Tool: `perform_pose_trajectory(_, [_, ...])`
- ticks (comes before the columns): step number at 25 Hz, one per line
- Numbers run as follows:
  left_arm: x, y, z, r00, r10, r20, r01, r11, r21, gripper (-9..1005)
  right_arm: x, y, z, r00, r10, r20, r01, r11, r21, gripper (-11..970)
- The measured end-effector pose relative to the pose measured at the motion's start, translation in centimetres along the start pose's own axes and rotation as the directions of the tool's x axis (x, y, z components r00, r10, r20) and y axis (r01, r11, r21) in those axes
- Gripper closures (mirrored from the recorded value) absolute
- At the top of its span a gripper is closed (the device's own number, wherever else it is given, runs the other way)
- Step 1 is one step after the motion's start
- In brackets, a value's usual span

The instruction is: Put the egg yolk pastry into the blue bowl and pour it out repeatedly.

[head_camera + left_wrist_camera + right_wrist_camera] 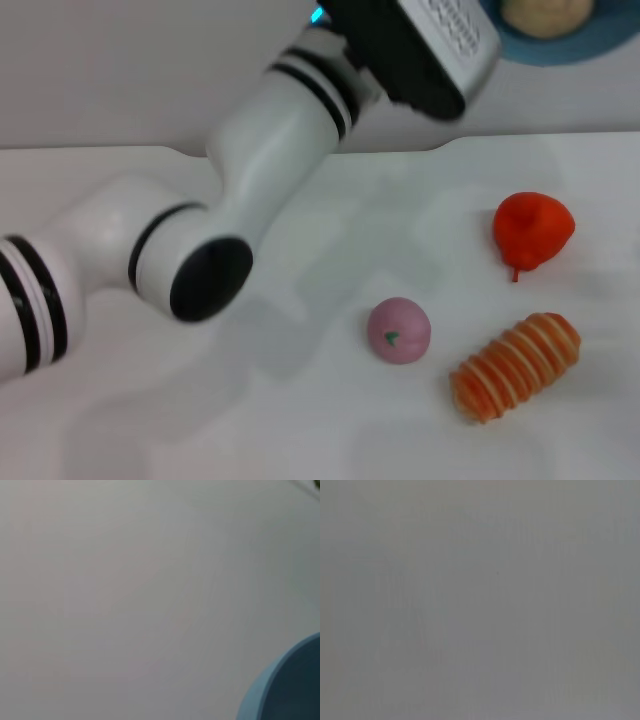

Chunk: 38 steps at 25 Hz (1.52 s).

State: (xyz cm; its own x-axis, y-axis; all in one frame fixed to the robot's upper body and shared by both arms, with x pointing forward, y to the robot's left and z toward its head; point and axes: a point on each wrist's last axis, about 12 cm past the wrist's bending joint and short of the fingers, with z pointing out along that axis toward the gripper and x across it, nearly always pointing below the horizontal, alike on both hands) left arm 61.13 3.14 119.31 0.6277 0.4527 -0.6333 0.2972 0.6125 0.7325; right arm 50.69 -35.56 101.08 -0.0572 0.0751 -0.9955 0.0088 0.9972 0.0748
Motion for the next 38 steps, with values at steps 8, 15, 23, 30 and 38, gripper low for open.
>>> perform_pose_trajectory(8, [-0.8, -1.6, -1.8, 0.994, 0.072, 0.087, -0.070, 0.997, -0.019, 996, 0.0, 0.0, 0.1, 1.000, 0.000, 0.001, 0.000, 1.000, -0.001, 460])
perform_pose_trajectory(15, [-0.8, -2.1, -0.8, 0.995, 0.079, 0.057, -0.083, 0.995, 0.060, 997, -0.1, 0.1, 0.2, 1.000, 0.000, 0.001, 0.000, 1.000, -0.002, 463])
perform_pose_trajectory(23, [1.1, -0.5, 1.5, 0.985, -0.030, -0.172, 0.060, 0.984, 0.170, 997, -0.1, 0.1, 0.2, 1.000, -0.002, 0.001, 0.002, 1.000, -0.002, 467])
perform_pose_trajectory(30, [5.2, 3.3, 1.7, 0.853, -0.211, -0.477, 0.341, 0.918, 0.204, 997, -0.3, 0.2, 0.5, 1.000, -0.004, 0.007, 0.004, 1.000, -0.008, 470])
perform_pose_trajectory(38, [10.0, 4.5, 0.1, 0.585, -0.251, -0.771, 0.548, 0.823, 0.148, 997, -0.6, 0.6, 1.2, 1.000, -0.015, 0.007, 0.015, 0.999, -0.032, 473])
